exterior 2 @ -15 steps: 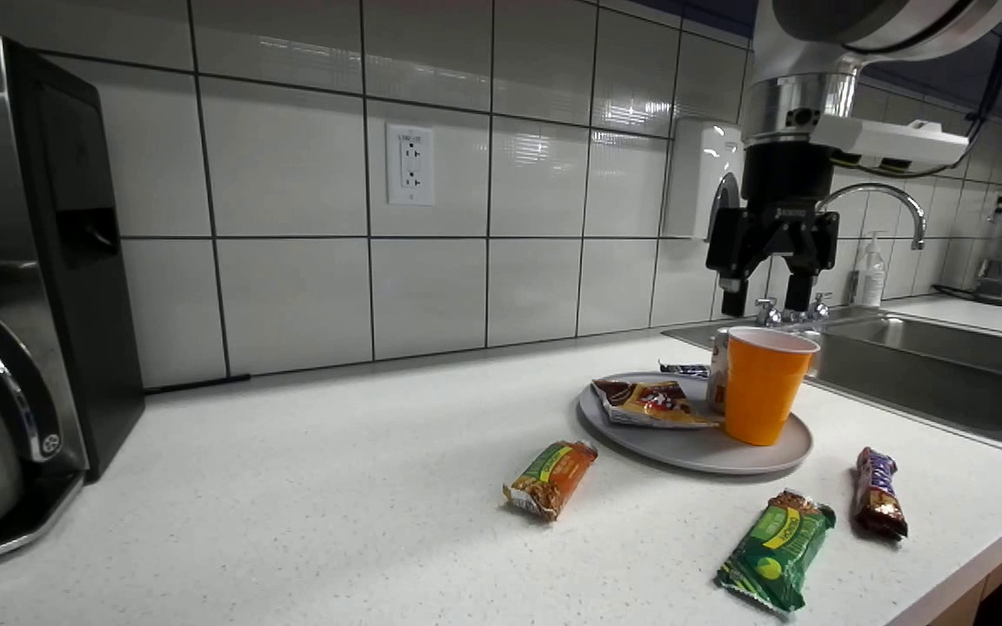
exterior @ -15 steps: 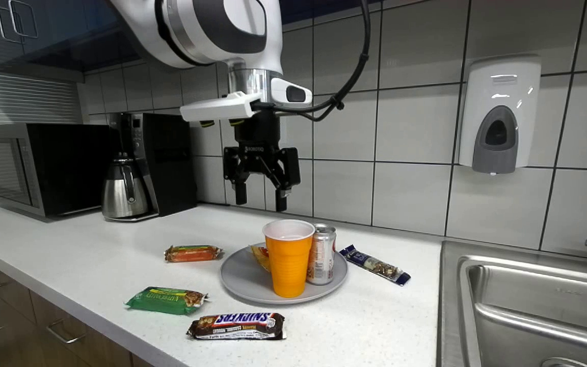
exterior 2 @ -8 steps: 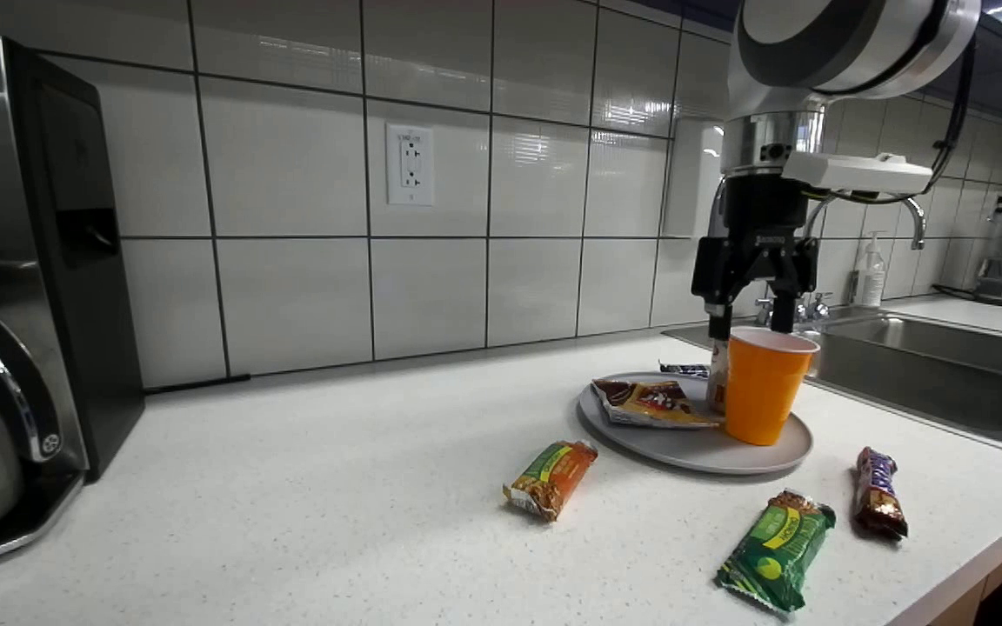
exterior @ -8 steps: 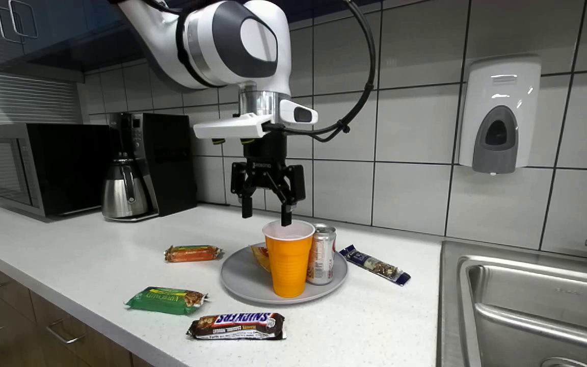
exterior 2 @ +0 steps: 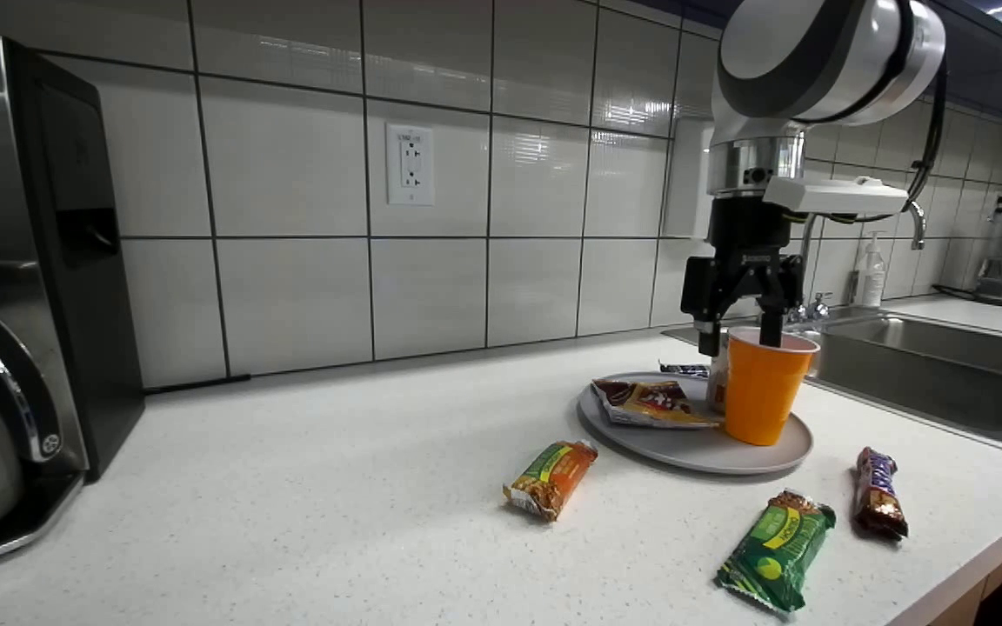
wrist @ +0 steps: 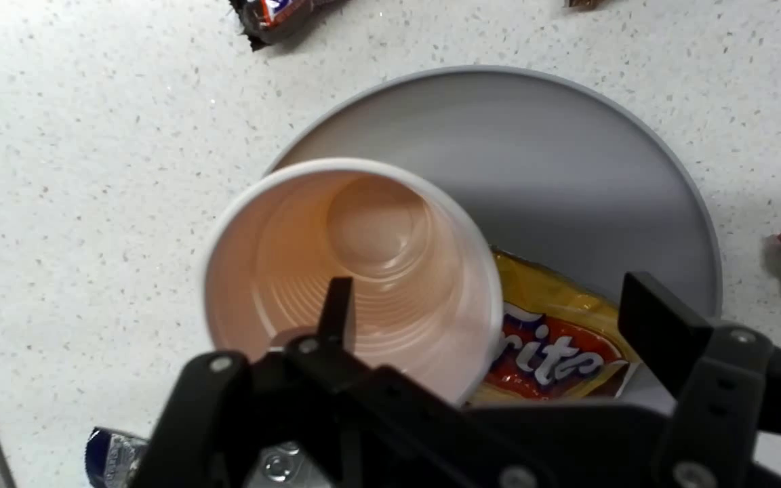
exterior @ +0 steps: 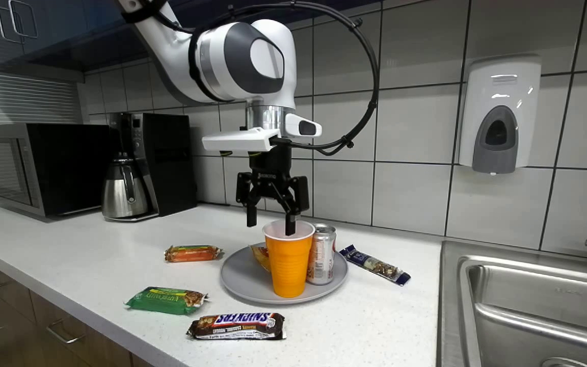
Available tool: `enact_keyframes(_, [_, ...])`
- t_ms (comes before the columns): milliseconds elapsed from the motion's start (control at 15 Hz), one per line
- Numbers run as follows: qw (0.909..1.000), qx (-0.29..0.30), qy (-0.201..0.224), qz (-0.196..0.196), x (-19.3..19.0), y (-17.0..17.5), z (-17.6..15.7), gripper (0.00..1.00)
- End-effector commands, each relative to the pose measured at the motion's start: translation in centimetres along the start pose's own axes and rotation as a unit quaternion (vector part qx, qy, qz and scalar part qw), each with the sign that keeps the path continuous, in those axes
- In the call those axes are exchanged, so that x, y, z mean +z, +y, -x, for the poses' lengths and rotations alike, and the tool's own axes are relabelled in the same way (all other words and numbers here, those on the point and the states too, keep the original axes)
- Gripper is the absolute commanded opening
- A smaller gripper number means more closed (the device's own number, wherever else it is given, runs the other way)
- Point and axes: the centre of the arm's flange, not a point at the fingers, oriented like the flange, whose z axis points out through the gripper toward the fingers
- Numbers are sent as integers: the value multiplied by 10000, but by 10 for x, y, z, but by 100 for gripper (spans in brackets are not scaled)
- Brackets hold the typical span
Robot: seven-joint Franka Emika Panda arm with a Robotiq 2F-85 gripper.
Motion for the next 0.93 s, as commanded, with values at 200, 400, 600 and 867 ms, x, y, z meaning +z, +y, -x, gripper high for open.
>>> enact_keyframes(200, [10000, -46, -3, 42, 1, 1, -13, 74])
enact_keyframes(400, [10000, -38, 4, 47, 1, 2, -13, 62])
enact_keyframes(600, [10000, -34, 0, 61, 1, 2, -13, 37])
enact_keyframes(867, [10000, -25, 5, 80, 0, 2, -11, 8])
